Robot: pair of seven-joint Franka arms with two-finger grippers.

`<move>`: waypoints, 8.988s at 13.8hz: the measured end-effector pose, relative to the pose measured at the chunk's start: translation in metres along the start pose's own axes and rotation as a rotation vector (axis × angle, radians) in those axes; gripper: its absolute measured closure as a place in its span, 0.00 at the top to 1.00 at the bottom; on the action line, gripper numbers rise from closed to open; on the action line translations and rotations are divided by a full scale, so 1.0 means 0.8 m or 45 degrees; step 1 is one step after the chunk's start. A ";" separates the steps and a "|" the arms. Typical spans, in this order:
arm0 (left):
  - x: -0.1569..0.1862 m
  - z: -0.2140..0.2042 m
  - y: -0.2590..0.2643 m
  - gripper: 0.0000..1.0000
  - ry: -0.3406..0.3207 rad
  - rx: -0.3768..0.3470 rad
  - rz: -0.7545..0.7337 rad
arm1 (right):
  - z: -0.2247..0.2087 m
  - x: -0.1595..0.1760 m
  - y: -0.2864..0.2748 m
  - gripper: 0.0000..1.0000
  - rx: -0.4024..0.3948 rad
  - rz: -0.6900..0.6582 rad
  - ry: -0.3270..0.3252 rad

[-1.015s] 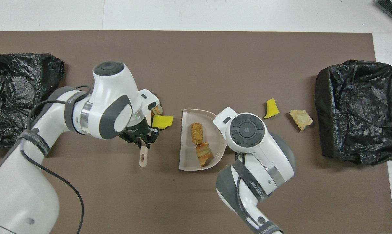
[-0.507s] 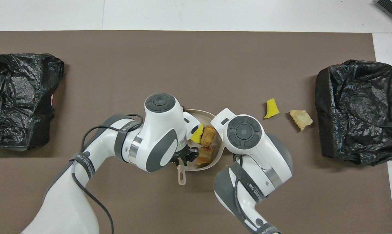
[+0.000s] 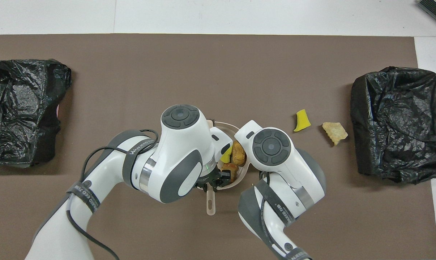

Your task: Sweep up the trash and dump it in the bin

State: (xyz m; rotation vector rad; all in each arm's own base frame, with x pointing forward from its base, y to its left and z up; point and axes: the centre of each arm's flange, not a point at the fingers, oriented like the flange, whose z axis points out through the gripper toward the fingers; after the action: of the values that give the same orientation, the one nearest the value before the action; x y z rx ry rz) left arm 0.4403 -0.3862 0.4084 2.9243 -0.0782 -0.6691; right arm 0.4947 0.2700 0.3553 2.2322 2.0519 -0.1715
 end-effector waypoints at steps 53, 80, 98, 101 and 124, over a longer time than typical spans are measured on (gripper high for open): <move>-0.010 -0.012 -0.049 1.00 0.416 0.277 0.095 | -0.189 -0.627 0.138 0.32 -0.193 0.099 -0.547; -0.074 -0.409 -0.343 1.00 0.554 0.184 0.182 | -0.111 -0.074 0.090 0.32 0.181 1.709 0.109; -0.080 -0.409 -0.355 1.00 0.549 0.181 0.158 | -0.044 0.180 0.078 0.49 0.313 1.911 0.235; -0.080 -0.409 -0.355 1.00 0.549 0.181 0.158 | -0.048 0.184 0.077 0.81 0.313 1.905 0.243; -0.066 -0.413 -0.353 1.00 0.623 0.179 0.178 | -0.025 0.159 -0.262 1.00 0.351 1.830 -0.065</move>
State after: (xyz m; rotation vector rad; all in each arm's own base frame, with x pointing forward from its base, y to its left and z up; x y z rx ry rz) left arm 0.5425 -0.0610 0.6835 3.0836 -0.2812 0.0832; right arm 0.2967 0.4162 0.3552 3.1237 0.0375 -0.3443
